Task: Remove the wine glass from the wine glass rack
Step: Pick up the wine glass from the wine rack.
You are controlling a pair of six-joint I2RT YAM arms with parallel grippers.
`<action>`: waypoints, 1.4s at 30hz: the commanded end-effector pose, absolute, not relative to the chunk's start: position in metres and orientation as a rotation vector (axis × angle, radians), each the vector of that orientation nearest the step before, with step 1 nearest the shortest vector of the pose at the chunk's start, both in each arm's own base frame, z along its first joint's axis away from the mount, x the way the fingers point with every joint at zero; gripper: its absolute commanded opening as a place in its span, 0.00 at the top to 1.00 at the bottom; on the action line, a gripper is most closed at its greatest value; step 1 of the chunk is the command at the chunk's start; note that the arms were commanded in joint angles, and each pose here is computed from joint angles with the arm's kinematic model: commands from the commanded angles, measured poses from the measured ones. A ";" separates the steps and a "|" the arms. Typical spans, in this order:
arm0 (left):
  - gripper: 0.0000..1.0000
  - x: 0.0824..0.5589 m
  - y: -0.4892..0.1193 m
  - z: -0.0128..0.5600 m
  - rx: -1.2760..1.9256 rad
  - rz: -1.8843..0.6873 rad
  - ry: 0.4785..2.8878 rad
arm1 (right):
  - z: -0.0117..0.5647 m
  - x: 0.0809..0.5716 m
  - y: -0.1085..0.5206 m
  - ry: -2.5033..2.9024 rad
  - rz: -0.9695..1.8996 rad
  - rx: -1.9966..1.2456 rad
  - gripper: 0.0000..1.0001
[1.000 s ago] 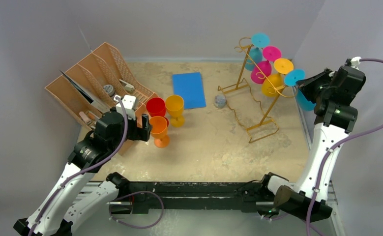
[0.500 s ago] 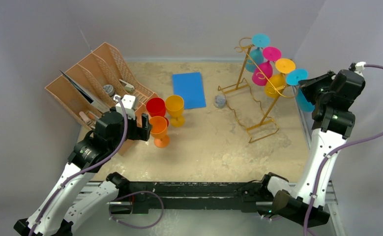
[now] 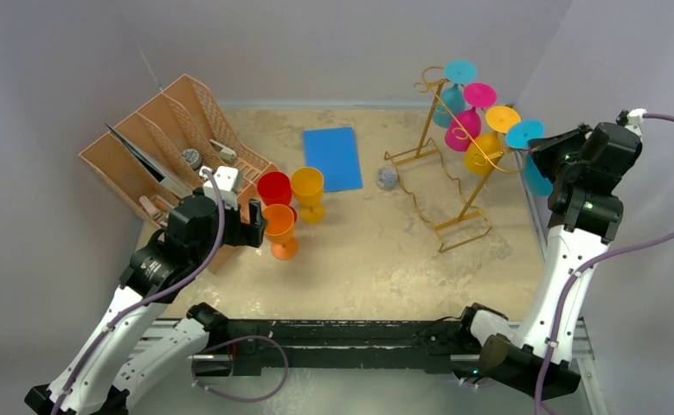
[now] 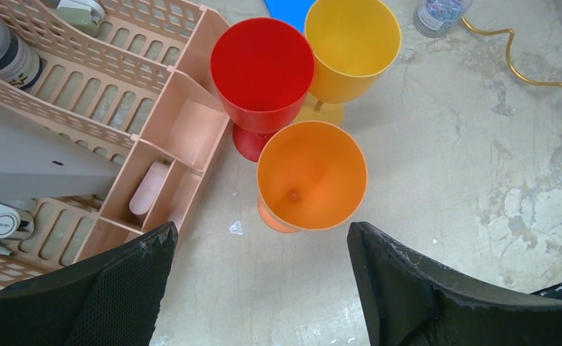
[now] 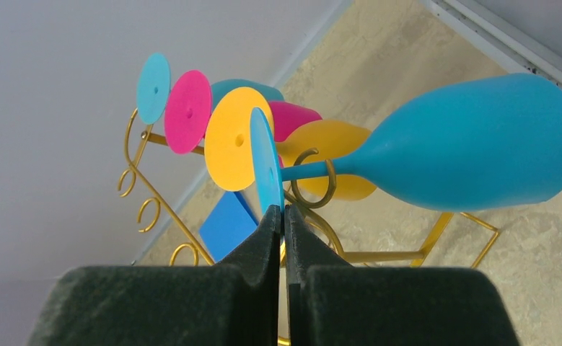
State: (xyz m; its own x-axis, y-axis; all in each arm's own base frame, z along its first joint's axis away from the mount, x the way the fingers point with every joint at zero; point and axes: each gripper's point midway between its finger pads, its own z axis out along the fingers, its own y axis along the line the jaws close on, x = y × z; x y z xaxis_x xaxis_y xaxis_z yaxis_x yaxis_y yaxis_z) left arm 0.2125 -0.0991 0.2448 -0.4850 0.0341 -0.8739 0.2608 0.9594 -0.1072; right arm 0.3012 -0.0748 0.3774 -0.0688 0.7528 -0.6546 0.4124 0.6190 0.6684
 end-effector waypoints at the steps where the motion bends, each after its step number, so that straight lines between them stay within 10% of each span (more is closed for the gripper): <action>1: 0.14 0.218 -0.101 0.249 0.205 -0.286 2.040 | 0.394 0.311 -0.086 1.599 0.347 0.949 1.00; 42: 0.14 0.216 -0.099 0.254 0.191 -0.304 2.014 | 0.396 0.239 -0.065 1.598 0.227 0.860 1.00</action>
